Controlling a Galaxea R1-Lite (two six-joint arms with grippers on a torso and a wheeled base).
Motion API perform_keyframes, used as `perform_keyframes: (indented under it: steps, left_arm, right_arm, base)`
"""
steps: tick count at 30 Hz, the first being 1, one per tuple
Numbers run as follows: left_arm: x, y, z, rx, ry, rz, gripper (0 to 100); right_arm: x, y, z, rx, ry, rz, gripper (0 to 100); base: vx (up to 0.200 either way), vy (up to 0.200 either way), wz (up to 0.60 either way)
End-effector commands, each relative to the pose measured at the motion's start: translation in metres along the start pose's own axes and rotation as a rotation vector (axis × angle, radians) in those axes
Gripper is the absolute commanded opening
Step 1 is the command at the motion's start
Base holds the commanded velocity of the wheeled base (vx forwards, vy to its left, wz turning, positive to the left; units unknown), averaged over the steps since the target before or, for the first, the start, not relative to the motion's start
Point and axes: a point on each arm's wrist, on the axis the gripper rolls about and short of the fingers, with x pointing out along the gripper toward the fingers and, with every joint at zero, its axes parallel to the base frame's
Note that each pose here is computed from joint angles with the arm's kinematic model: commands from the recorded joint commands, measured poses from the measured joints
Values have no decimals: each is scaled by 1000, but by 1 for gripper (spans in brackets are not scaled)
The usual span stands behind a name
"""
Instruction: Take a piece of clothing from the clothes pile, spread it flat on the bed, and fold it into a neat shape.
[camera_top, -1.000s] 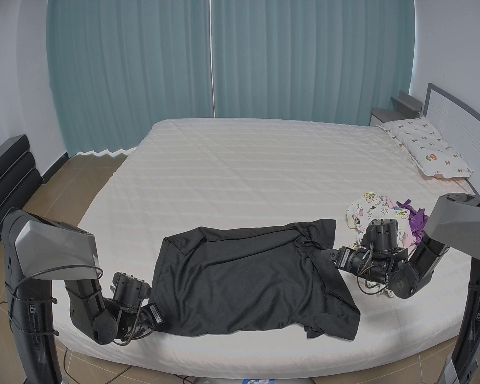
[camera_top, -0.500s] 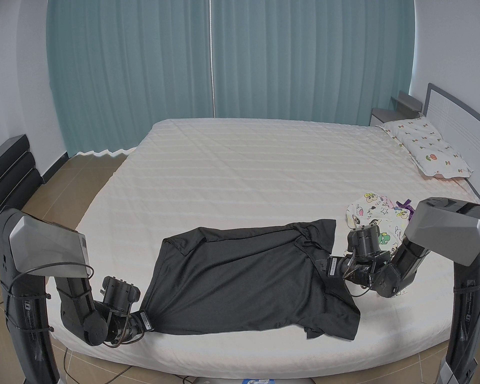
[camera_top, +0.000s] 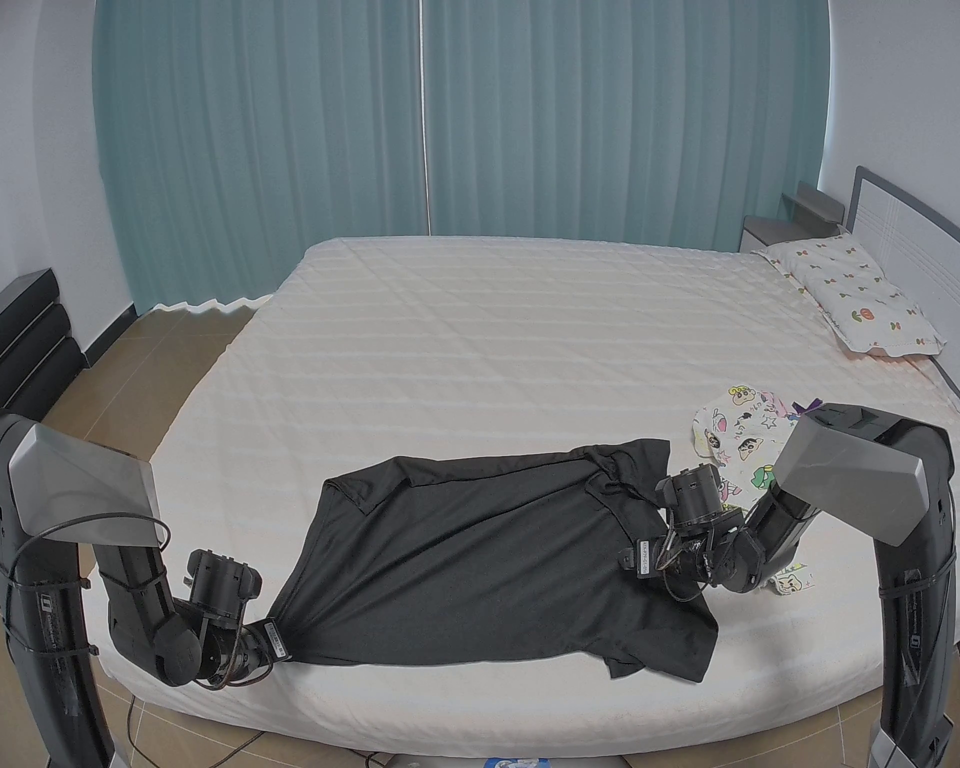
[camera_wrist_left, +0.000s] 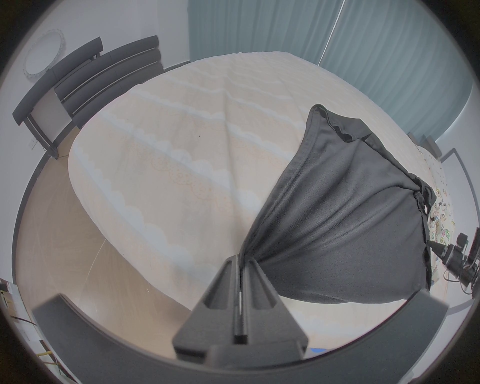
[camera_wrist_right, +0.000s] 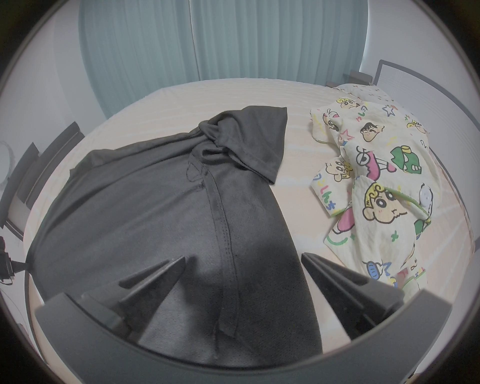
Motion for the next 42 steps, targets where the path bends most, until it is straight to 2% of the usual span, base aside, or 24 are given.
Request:
perform_keyframes:
  steps: [1, 10, 11, 12, 18, 23, 33, 34, 35, 37, 39, 40, 42]
  left_arm:
    - [1, 0, 0, -2, 0, 2, 0]
    - [2, 2, 2, -8, 0, 8, 0]
    - [4, 8, 4, 4, 3, 19, 0]
    - [4, 8, 4, 4, 3, 19, 0]
    - [5, 13, 8, 7, 0, 32, 0]
    - [6, 14, 6, 10, 7, 35, 0]
    - [5, 13, 4, 15, 16, 22, 0]
    - [4, 13, 4, 15, 20, 17, 0]
    - [4, 13, 4, 15, 20, 16, 0]
    - [5, 13, 4, 15, 25, 6, 0]
    - [5, 12, 5, 14, 24, 4, 0]
    - [5, 12, 5, 14, 23, 2, 0]
    - [5, 12, 5, 12, 22, 2, 0]
  right_arm:
    - [4, -1, -5, -5, 16, -11, 0]
    - [-4, -11, 2, 27, 3, -22, 0]
    - [-9, -23, 3, 43, 9, -27, 0]
    - [-9, -23, 3, 43, 9, -27, 0]
    - [-12, -61, 10, 121, -10, -83, 0]
    - [-17, -90, 11, 185, -49, -45, 0]
    - [-2, -116, 1, 245, -94, -44, 0]
    - [-2, -116, 1, 257, -102, -22, 100]
    - [-2, -116, 1, 260, -103, -17, 100]
    - [-8, -110, 7, 351, -142, 76, 100]
    - [-12, -109, 10, 375, -159, 95, 100]
    - [-26, -109, 21, 427, -203, 144, 100]
    - [-36, -109, 25, 444, -211, 173, 100]
  base:
    - [0, 0, 0]
    - [0, 0, 0]
    - [0, 0, 0]
    - [0, 0, 0]
    - [0, 0, 0]
    - [0, 0, 0]
    - [0, 0, 0]
    - [0, 0, 0]
    - [0, 0, 0]
    - [0, 0, 0]
    - [0, 0, 0]
    - [0, 0, 0]
    - [0, 0, 0]
